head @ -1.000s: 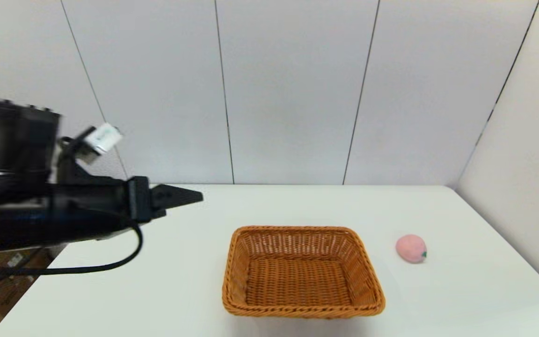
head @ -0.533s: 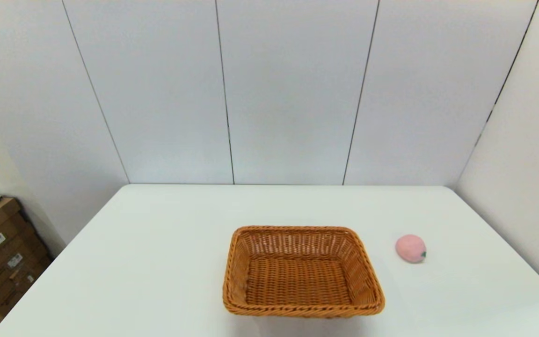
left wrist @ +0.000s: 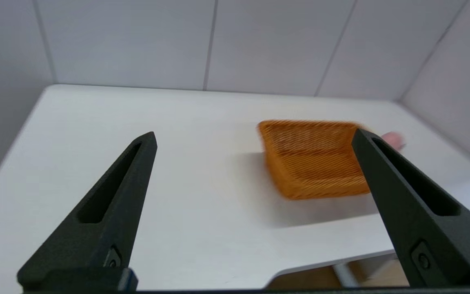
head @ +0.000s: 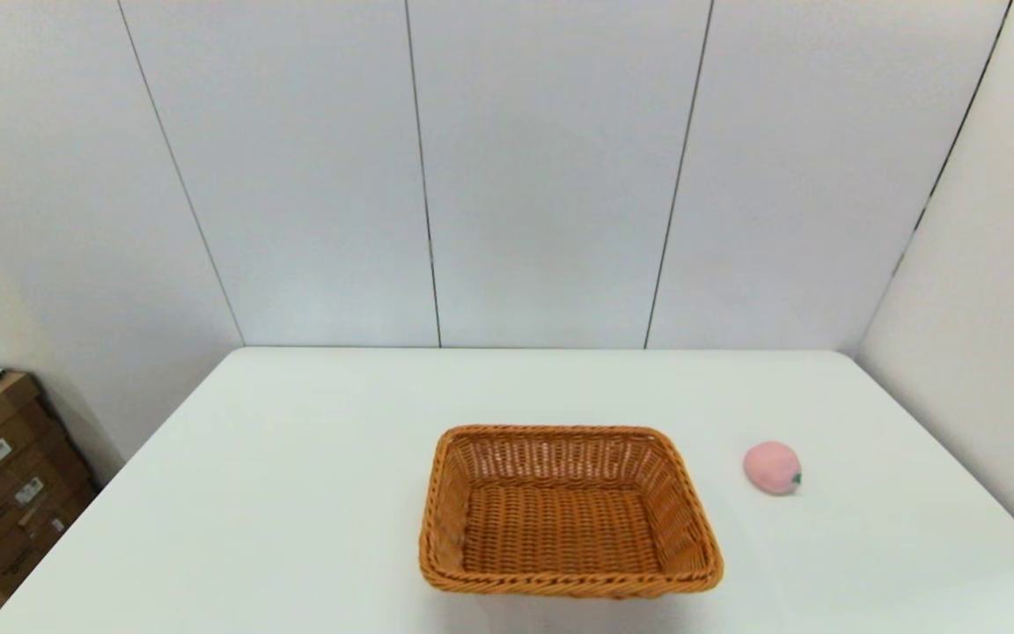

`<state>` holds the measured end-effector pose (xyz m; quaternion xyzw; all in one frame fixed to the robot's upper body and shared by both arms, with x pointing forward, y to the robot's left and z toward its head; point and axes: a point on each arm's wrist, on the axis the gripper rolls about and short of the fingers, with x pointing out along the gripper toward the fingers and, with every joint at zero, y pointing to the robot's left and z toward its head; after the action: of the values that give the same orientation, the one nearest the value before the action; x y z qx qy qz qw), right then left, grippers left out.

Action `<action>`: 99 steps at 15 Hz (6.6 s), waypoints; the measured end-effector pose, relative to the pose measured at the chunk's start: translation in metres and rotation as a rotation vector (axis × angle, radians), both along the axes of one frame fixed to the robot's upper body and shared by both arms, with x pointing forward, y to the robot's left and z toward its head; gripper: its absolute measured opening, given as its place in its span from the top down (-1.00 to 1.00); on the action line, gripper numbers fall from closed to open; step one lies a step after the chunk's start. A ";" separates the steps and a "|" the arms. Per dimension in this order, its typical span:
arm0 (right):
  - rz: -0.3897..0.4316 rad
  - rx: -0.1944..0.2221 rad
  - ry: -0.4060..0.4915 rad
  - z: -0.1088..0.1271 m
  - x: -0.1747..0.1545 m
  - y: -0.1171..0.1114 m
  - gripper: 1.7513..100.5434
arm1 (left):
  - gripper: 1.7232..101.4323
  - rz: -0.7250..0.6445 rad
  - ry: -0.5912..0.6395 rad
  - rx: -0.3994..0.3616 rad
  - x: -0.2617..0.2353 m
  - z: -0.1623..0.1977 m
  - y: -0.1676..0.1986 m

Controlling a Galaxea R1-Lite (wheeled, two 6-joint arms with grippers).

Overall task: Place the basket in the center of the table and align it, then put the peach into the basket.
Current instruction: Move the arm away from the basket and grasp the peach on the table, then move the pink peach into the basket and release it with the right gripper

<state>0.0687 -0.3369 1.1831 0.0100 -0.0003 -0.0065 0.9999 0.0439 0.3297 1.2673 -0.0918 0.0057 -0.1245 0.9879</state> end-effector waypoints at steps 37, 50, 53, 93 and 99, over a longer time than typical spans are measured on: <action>-0.009 -0.073 0.662 -0.020 0.297 0.004 -0.93 | -0.93 0.273 -0.003 0.101 0.025 -0.084 0.005; -0.021 -0.064 0.730 -0.069 0.324 0.000 -0.93 | -0.93 0.273 -0.003 0.100 0.025 -0.084 0.005; -0.020 -0.062 0.739 -0.073 0.325 0.000 -0.93 | -0.93 0.273 -0.003 0.100 0.025 -0.084 0.005; 0.503 -0.197 0.582 0.049 0.202 0.130 0.96 | -0.93 0.273 -0.002 0.098 0.025 -0.084 0.005; 0.561 -0.197 0.648 0.035 0.218 0.168 0.96 | -0.93 0.273 -0.002 0.098 0.025 -0.084 0.005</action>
<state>0.2869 -0.1692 1.2176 -0.0885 0.3154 0.2625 0.9076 0.0689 0.3346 1.1829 -0.0433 -0.0020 0.0112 0.9990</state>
